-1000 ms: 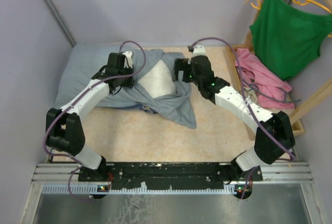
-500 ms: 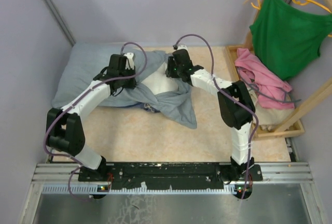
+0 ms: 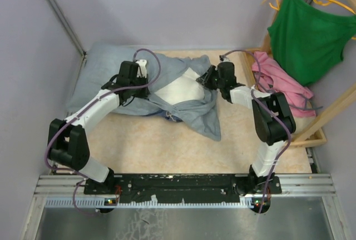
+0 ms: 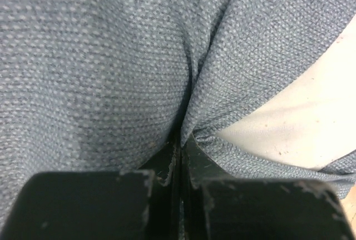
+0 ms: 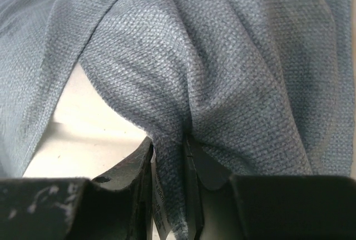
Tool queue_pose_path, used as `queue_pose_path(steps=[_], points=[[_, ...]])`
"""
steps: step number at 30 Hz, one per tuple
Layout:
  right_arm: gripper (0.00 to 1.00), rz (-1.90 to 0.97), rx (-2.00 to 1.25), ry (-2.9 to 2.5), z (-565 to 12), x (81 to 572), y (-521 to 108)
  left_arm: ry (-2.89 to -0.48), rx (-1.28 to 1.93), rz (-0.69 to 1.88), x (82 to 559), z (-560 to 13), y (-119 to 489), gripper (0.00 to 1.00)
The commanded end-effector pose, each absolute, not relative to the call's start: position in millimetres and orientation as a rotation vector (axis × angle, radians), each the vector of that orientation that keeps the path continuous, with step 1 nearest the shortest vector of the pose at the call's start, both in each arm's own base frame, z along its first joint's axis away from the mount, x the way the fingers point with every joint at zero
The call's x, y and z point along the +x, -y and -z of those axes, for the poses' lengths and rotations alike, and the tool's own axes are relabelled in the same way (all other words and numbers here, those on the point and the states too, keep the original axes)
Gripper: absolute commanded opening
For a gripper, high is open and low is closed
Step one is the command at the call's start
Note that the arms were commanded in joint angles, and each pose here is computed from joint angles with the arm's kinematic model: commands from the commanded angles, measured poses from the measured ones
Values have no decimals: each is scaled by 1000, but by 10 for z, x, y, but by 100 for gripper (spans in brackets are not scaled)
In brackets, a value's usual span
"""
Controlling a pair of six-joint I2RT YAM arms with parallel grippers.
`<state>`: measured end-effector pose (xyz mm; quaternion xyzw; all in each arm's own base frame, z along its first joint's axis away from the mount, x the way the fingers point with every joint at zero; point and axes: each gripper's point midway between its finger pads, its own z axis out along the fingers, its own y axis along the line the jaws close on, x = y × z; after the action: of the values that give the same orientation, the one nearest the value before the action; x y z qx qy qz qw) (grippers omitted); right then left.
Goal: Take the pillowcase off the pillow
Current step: Remove the pillow from the pillowcase.
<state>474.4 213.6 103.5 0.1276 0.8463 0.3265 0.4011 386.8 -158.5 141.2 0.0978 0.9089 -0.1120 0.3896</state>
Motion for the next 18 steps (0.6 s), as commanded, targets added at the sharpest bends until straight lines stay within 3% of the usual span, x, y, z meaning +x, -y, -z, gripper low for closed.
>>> queue_pose_path(steps=[1,2,4,5,9,12,14,18], points=[[12,-514,401,-2260,-574,4397,-1556,-2372,363,239,3787,-1420,1464,4],[12,-501,365,-2263,-611,4326,-1601,-2324,424,301,3817,-1564,1573,24],[12,-487,277,-2265,-717,4189,-1781,-2183,544,436,3909,-1956,1830,85],[13,-491,245,-2260,-772,4129,-1864,-2136,593,496,3916,-2130,1937,98],[13,-551,195,-2272,-810,3930,-2115,-1951,906,900,3659,-2831,2470,100],[14,-568,181,-2281,-780,3869,-2187,-1690,1211,1311,2999,-3267,2793,100],[14,-556,184,-2286,-766,3861,-2171,-1597,1332,1261,2800,-3330,3006,100],[15,-519,187,-2258,-904,3875,-2096,-1654,1343,1336,2623,-3182,3375,100]])
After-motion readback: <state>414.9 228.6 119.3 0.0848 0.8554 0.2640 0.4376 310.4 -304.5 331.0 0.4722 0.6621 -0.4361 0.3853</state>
